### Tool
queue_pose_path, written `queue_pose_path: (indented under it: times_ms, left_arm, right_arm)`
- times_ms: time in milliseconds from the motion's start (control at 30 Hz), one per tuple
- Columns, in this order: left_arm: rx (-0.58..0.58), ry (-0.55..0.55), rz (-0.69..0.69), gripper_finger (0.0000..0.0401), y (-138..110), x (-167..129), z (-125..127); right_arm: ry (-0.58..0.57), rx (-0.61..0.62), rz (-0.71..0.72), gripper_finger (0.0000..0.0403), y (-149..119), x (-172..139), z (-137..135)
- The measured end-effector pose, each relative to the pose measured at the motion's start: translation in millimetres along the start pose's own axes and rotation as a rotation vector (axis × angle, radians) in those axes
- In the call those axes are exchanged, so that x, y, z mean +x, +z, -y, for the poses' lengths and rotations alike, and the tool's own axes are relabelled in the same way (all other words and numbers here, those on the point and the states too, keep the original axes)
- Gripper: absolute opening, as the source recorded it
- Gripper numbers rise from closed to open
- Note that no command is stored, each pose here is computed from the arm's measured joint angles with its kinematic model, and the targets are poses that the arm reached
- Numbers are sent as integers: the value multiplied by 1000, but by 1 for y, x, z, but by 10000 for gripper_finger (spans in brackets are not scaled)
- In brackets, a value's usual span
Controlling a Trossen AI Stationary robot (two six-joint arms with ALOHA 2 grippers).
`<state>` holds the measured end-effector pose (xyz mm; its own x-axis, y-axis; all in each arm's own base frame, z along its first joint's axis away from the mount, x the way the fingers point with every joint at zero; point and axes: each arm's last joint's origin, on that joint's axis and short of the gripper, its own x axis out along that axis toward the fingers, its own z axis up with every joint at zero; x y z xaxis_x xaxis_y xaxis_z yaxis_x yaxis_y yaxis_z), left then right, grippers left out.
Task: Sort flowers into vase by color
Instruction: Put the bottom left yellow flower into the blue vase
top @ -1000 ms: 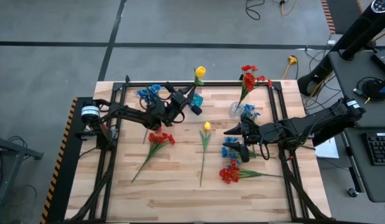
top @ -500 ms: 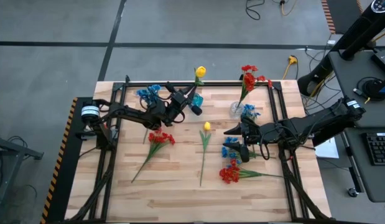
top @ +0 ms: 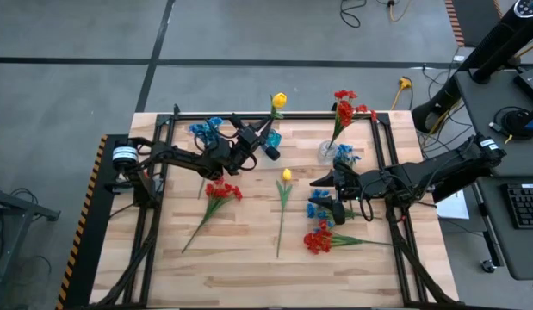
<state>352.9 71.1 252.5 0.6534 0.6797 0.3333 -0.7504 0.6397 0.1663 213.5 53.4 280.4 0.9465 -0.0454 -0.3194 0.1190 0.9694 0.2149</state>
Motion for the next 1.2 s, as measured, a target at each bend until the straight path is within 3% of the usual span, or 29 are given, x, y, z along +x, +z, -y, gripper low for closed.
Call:
queue_pose_path:
  times_ms: [733, 1200]
  left_arm:
    - [-45, 22, 4, 7, -2, 4, -6]
    - [-26, 5, -25, 79, -4, 3, -3]
  right_arm:
    - [0, 0, 0, 240, 0, 0, 0]
    - [0, 1, 0, 240, 0, 0, 0]
